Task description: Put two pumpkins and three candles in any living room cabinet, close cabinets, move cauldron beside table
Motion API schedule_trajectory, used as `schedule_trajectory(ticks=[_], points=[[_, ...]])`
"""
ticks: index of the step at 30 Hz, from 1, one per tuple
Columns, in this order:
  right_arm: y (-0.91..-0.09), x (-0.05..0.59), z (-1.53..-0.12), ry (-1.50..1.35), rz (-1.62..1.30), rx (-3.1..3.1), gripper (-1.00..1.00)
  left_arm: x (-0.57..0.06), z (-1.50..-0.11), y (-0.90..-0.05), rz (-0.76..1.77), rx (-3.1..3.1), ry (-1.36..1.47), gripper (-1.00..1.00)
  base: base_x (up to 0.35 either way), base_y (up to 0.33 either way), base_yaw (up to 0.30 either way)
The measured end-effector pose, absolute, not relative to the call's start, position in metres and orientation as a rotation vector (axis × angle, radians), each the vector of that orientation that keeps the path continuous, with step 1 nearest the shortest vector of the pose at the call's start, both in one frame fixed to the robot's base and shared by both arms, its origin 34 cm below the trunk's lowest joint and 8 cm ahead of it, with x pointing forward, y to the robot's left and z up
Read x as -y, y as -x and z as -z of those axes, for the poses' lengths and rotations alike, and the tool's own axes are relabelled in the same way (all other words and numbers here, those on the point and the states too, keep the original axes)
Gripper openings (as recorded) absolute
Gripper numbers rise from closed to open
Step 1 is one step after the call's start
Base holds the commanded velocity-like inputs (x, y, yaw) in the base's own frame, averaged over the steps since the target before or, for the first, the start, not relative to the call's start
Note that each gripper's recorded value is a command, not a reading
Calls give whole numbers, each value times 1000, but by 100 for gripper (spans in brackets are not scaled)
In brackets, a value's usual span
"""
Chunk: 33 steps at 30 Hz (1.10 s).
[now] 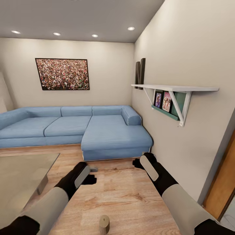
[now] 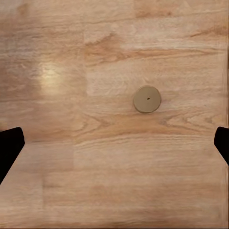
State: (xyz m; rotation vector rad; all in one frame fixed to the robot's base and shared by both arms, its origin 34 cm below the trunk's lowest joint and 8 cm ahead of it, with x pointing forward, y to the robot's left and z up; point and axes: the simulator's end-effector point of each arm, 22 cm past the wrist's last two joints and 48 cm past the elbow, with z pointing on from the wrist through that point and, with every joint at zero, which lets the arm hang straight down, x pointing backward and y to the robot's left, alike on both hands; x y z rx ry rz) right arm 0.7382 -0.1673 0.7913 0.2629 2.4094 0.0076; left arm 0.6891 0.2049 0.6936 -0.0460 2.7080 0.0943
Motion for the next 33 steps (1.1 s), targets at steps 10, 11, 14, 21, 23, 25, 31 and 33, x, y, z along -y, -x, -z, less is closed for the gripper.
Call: schedule_trajectory(ticks=[10,11,14,21,23,25,31,33], points=[[-739,167,-795,-262,-5,-2402,100,-212,-674,-703,31,-2718,148,100,31,-22,3],[-739,167,-795,-262,-5,-2401,100,-212,-674,-703,33,-2717,149,100,181,-128,0],[-739,167,-795,-262,-4,-2401,100,-212,-674,-703,35,-2716,151,100,181,-128,0],[-739,167,-795,-263,-4,-2400,100,-212,-674,-704,38,-2712,154,100,207,-147,0],[-739,167,-795,-263,-4,-2400,100,-212,-674,-704,38,-2712,154,100,217,-158,0],[-739,166,-795,-263,-5,-2400,100,-212,-674,-704,40,-2710,156,100,153,-129,0],[-739,165,-796,-262,-9,-2398,100,-211,-675,-705,55,-2713,171,100,42,-38,0],[-739,161,-796,-260,-15,-2398,100,-210,-676,-705,61,-2715,173,100,11,-10,0]])
